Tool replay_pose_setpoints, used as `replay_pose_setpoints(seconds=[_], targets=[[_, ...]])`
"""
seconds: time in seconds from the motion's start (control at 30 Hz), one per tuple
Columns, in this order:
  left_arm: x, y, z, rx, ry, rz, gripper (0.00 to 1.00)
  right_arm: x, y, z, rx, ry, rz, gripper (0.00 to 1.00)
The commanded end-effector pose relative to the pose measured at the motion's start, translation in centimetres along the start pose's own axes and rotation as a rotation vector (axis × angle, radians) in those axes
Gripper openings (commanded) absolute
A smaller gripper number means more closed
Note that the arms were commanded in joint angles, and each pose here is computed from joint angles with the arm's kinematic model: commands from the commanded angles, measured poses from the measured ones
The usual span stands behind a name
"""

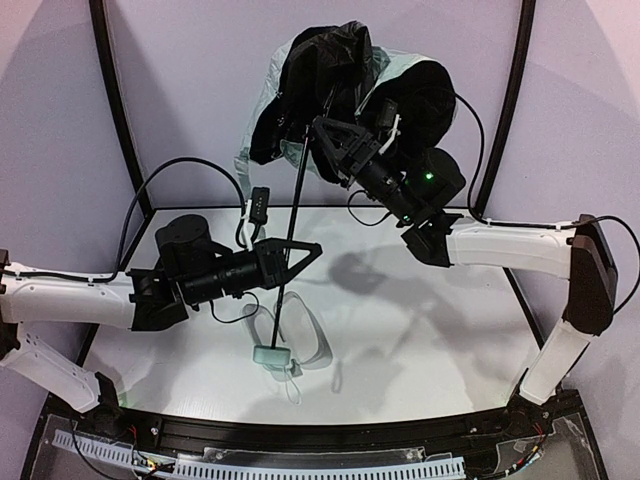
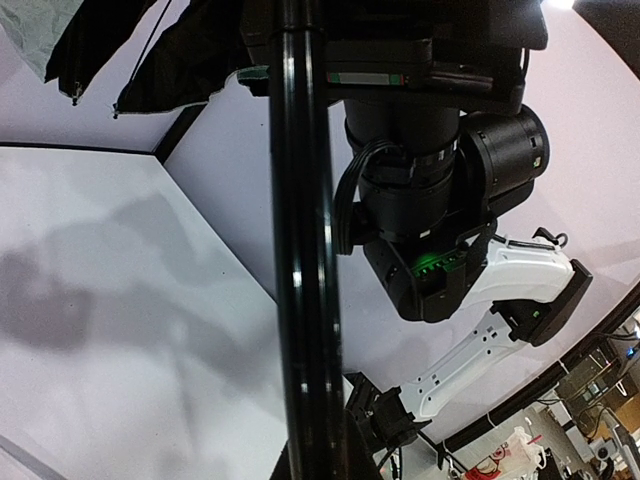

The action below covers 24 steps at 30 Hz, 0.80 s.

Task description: Open the umbrella

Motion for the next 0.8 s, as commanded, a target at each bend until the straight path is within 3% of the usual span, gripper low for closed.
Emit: replay_pose_setpoints(seconds=[0.0,0.23,0.37,0.77], targets=[[1.4,-0.1,-2.2,-0.094,0.048,-0.065,0.01,1.1,0.2,0.3,-0.019,-0.019,0.004,0.66],[1.4,0.0,-2.3,-0.103,0.05,-0.061,0.01,0.4,0.3,-0.5,-0.035,0.015,0.021,0.65],[1.4,0.0,-2.4,-0.104,0.052,-0.062,0.01,0.5,0.3,-0.3,-0.012,0.027,0.009,0.51],[1.2,0.1,-2.6,-0.137,0.055,-0.051,0.01,-0.2,1.0,-0.8,0.026,0.082,0.016,0.46]])
Point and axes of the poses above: each gripper's point midway between its finger pads, its own y axis out along the fingers, its own z axis along the line the jaws close on, x = y × z, the point moved 9 cm from there along -y, back along the fingers, and after that the axes turned 11 degrees about -y, right-handed, at the moved point
